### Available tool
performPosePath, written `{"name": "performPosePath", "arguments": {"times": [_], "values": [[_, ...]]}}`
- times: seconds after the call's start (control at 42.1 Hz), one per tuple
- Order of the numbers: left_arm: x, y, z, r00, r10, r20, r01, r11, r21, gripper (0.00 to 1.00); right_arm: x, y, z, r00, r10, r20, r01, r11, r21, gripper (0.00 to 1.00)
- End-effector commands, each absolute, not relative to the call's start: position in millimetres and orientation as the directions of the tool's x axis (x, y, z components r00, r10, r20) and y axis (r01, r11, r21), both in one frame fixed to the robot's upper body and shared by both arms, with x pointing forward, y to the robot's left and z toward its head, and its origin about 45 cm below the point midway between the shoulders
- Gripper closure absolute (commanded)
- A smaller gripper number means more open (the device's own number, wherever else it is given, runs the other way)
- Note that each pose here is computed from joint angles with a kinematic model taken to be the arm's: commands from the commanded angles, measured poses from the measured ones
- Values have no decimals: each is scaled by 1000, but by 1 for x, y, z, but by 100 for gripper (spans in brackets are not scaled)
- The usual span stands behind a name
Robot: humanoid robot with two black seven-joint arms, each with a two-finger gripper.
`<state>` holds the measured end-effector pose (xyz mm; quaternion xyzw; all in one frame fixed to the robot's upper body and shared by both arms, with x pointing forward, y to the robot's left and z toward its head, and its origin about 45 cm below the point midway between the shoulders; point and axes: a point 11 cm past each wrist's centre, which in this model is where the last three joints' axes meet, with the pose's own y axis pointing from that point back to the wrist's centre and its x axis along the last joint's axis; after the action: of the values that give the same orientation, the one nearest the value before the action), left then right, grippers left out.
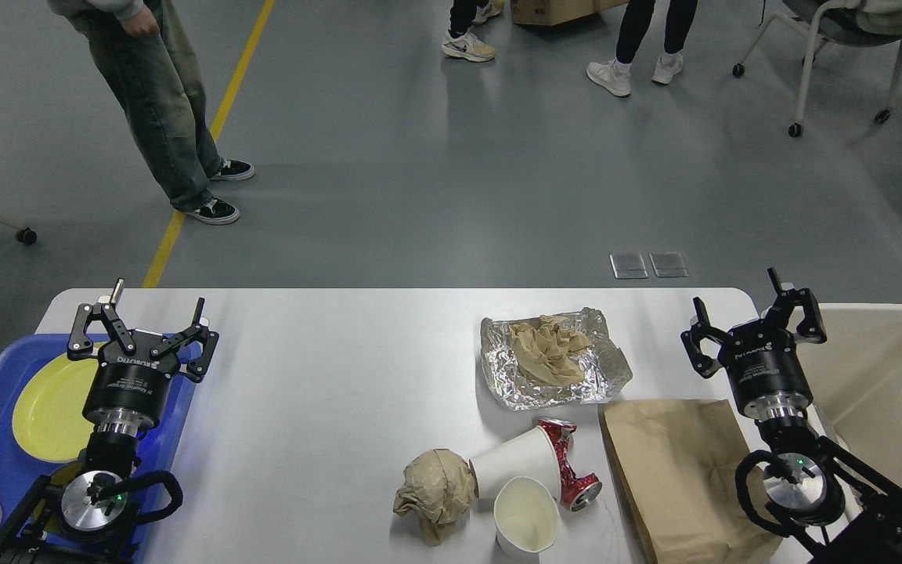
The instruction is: Tidy desktop
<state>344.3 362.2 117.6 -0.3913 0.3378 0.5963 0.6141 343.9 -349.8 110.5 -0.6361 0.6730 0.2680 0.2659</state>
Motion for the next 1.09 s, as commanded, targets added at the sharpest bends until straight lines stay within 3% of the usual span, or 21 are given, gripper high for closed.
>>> {"name": "performPosePath", "arguments": {"times": [0.0,0.831,1.069], "values": [[343,361,114,65,457,-887,-998,5,-70,4,344,-350,111,-49,-713,-699,-999,47,21,0],[343,360,114,65,448,-892,-997,-2,-73,4,344,-349,110,-48,-714,-699,-999,43,26,0],[343,360,114,65,448,-892,-997,-3,-74,4,353,-370,125,-67,-702,-709,-994,112,-17,0]]}}
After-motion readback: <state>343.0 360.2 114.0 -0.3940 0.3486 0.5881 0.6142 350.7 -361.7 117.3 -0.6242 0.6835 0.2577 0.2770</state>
